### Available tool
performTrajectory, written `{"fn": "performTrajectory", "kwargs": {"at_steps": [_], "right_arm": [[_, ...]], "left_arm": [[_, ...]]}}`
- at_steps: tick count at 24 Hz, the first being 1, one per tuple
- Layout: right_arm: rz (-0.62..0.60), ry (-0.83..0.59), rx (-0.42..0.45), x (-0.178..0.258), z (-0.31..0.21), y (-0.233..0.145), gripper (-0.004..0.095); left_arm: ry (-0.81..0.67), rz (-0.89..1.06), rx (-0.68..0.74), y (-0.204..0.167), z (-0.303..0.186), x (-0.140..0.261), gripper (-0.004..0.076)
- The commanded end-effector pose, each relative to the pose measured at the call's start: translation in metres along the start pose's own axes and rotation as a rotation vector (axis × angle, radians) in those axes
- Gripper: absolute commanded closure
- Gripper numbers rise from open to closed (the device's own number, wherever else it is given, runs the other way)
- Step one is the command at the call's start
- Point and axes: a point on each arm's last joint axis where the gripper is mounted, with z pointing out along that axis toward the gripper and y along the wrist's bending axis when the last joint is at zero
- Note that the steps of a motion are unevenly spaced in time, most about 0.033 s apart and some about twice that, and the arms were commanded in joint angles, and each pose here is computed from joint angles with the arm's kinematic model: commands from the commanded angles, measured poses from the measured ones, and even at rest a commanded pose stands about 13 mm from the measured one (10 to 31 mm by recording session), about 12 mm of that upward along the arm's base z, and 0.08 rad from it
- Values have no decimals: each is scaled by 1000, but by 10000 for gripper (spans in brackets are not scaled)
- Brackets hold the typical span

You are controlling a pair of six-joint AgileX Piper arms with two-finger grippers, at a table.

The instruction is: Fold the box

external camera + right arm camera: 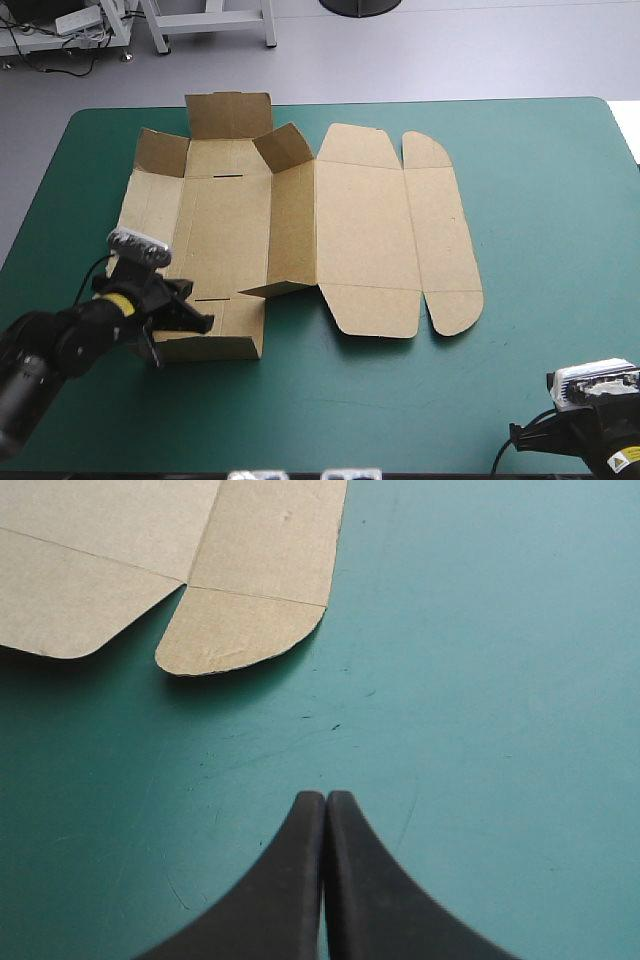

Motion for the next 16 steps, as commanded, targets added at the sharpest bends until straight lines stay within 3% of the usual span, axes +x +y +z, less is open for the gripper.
{"fn": "performTrajectory", "kwargs": {"at_steps": [1,5,9,16], "right_arm": [[10,-79,8,-14,-4,-1,928],[10,-79,8,-14,-4,-1,928],[10,-77,7,-14,-4,-2,928],[7,-77,7,-14,-4,-2,928]], "left_arm": [[-66,43,-7,3,19,-57,729],[140,42,6,18,65,-100,641],[298,57,13,36,91,-107,543],[294,-100,-92,107,78,-106,524]]}}
